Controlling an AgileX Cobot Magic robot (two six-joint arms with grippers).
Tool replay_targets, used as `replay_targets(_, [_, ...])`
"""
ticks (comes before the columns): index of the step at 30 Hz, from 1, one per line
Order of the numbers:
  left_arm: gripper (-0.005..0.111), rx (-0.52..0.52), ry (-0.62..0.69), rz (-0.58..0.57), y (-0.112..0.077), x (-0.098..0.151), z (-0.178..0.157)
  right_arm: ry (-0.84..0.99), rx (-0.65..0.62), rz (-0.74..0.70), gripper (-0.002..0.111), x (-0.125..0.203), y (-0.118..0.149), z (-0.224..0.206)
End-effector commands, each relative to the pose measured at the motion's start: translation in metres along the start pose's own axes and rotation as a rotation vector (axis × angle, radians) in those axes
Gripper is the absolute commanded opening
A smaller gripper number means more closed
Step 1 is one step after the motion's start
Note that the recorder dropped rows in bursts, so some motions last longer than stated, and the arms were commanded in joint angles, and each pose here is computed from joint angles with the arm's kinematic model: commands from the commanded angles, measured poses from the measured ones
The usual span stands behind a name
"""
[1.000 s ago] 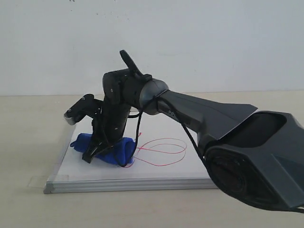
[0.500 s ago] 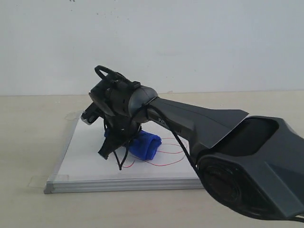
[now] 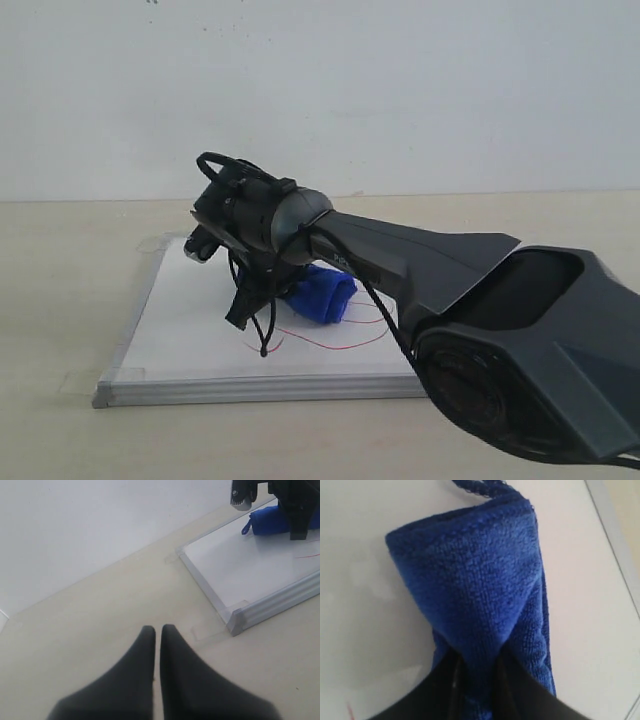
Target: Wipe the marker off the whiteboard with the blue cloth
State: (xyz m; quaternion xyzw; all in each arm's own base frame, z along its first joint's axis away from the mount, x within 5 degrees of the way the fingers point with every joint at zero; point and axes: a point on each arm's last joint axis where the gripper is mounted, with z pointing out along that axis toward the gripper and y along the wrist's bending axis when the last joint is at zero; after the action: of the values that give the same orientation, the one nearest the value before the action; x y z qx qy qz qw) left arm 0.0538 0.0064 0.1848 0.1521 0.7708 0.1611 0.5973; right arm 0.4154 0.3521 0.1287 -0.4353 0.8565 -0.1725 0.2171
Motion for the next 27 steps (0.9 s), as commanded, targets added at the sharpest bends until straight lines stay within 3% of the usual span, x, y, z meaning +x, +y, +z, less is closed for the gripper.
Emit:
replay_targets(1, [0.004, 0.001, -0.003, 0.004, 0.0, 0.0, 0.0, -0.066, -0.025, 0.054, 0.0, -0.004, 0.0, 0.006])
replay_targets(4, [0.004, 0.001, -0.003, 0.004, 0.0, 0.0, 0.0, -0.125, -0.143, 0.03, 0.0, -0.01, 0.011, 0.004])
replay_targets(8, [0.004, 0.001, -0.003, 0.004, 0.0, 0.0, 0.0, -0.213, -0.249, -0.143, 0.0, -0.016, 0.022, 0.002])
replay_targets(10, [0.004, 0.001, -0.003, 0.004, 0.0, 0.0, 0.0, -0.209, -0.218, -0.117, 0.0, -0.016, 0.019, 0.003])
replay_targets(16, [0.004, 0.001, -0.003, 0.004, 0.0, 0.0, 0.0, -0.042, 0.034, 0.088, 0.0, -0.002, -0.005, 0.007])
replay_targets(24, [0.004, 0.001, -0.003, 0.004, 0.0, 0.0, 0.0, -0.125, 0.038, 0.047, 0.0, -0.01, -0.004, 0.006])
replay_targets(27, [0.004, 0.001, -0.003, 0.004, 0.0, 0.0, 0.0, -0.239, 0.01, -0.085, 0.0, -0.022, 0.007, 0.0])
